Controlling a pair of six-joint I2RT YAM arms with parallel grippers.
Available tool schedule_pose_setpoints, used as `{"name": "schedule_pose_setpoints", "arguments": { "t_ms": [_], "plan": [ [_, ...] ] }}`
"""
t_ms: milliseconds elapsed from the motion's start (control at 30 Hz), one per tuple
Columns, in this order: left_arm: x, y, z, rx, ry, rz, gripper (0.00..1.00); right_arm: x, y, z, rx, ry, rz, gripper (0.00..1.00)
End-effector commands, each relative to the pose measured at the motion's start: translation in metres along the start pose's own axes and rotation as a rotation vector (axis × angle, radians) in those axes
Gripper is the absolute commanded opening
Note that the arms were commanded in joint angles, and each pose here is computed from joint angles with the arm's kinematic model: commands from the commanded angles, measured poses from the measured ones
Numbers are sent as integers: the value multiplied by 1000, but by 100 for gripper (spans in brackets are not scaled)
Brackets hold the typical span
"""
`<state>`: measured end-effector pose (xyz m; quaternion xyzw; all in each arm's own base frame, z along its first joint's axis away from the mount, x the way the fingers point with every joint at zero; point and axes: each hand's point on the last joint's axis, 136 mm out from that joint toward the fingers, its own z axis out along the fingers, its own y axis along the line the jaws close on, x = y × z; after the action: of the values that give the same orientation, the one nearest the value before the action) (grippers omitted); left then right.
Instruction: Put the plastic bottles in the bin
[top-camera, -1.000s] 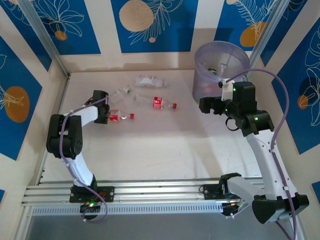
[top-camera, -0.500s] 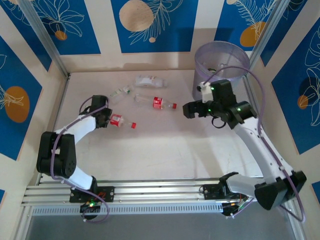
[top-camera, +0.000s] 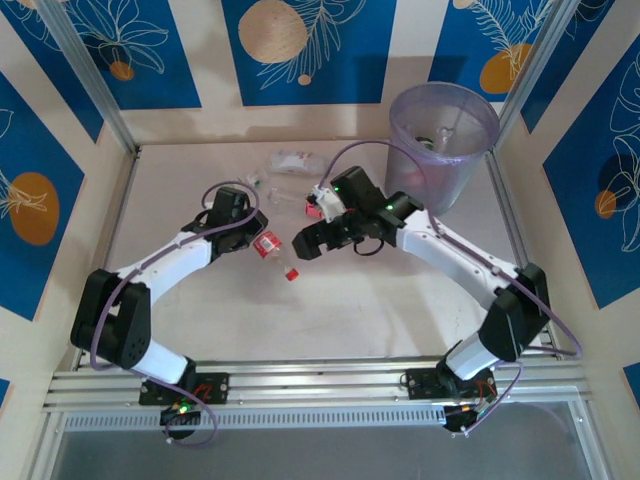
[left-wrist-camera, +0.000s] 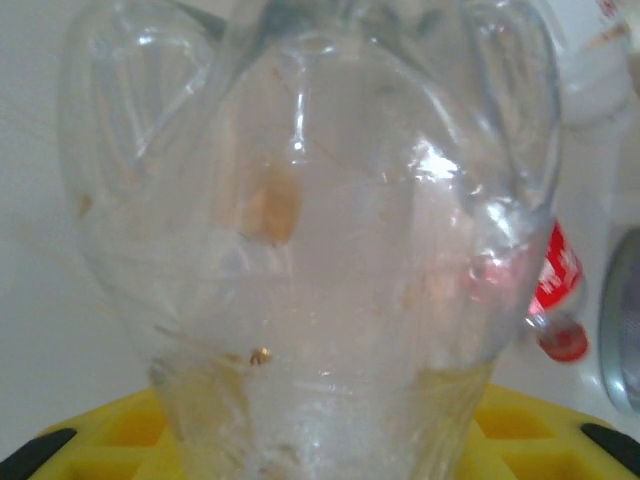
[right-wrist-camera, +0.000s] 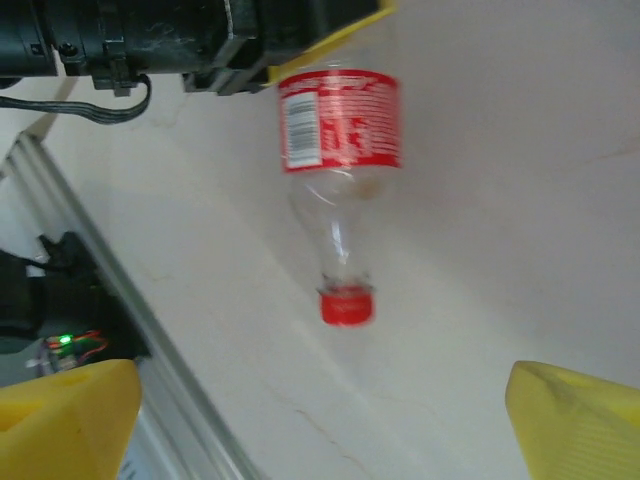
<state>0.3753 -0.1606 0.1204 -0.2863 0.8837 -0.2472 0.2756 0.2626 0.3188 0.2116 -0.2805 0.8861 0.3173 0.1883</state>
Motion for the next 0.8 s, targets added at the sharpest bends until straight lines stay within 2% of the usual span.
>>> {"name": "schedule_pose_setpoints", "arguments": {
  "t_ms": [0,100,333,500,667,767],
  "plan": [
    [8,-37,-14,160,39,59,31,-5,29,13,-170,29,29,93],
    [17,-53,-21,238,79,67,31,0,24,32,-184,60,50,93],
    [34,-70,-33,302,115,96,32,3,-12,57,-107,64,119,92],
    [44,-80,-32,353,139,80,33,5,-18,70,-104,75,140,91],
    [44,-83,-31,358,127,86,35,6,-18,76,-114,84,156,84],
    [39,-84,-31,352,106,86,38,6,-17,73,-116,78,160,77]
  ]
}}
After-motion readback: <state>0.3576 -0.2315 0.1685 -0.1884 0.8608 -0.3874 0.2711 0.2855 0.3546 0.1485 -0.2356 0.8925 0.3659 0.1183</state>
